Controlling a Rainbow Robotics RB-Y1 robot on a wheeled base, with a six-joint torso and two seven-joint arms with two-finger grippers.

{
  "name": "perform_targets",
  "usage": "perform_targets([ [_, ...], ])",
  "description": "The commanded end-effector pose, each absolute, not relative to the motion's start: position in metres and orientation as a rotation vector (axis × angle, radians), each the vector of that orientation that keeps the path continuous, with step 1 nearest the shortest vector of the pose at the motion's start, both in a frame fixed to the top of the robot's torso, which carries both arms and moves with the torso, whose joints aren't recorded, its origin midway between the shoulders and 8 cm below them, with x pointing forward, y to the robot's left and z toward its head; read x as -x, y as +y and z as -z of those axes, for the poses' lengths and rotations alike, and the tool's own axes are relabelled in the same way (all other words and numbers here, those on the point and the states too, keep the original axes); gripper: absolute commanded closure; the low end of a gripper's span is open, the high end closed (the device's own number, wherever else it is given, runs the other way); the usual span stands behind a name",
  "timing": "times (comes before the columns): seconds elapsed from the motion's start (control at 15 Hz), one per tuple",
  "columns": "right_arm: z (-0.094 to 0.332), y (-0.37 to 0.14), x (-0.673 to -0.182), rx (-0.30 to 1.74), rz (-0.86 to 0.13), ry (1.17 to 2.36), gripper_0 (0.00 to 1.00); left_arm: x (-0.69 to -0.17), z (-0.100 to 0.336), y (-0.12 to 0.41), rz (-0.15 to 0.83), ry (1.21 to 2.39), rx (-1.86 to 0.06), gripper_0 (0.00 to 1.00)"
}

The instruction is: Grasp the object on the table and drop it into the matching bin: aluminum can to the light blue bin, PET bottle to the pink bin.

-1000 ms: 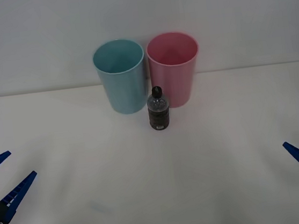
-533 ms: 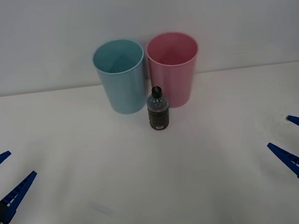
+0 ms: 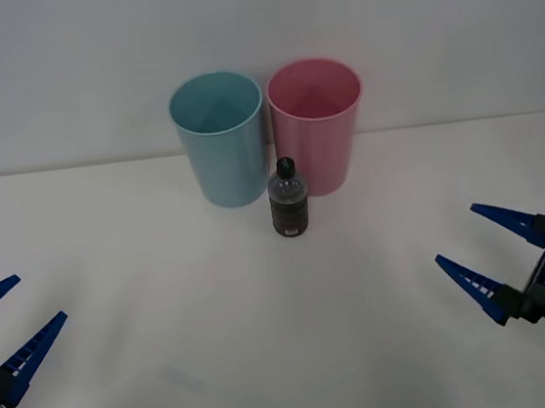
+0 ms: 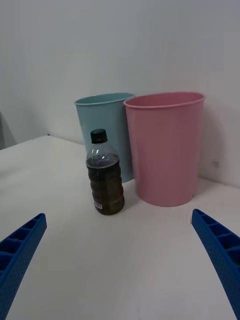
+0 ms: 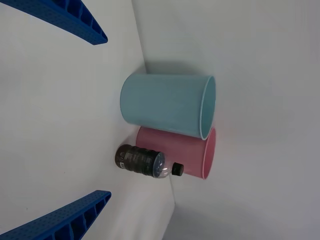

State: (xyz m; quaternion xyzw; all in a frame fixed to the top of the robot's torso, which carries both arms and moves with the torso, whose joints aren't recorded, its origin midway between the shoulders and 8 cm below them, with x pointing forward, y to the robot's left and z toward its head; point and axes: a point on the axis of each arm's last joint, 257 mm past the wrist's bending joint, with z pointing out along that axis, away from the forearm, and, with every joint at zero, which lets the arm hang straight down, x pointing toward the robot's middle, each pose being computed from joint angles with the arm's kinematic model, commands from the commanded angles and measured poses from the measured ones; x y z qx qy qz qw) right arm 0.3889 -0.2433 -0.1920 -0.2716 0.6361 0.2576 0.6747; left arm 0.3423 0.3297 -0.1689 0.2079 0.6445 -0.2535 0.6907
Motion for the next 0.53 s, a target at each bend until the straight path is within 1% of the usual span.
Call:
perform_targets([
  [0.07, 0.198, -0.227, -0.404, 0.622, -0.552, 1.434, 0.0, -0.342, 0.169, 0.33, 0.567, 1.441, -0.465, 0.0],
  [0.53, 0.218, -0.185, -0.435, 0.573, -0.497, 1.476, 0.0, -0.342, 0.169, 0.33, 0.567, 1.441, -0.465, 0.0],
])
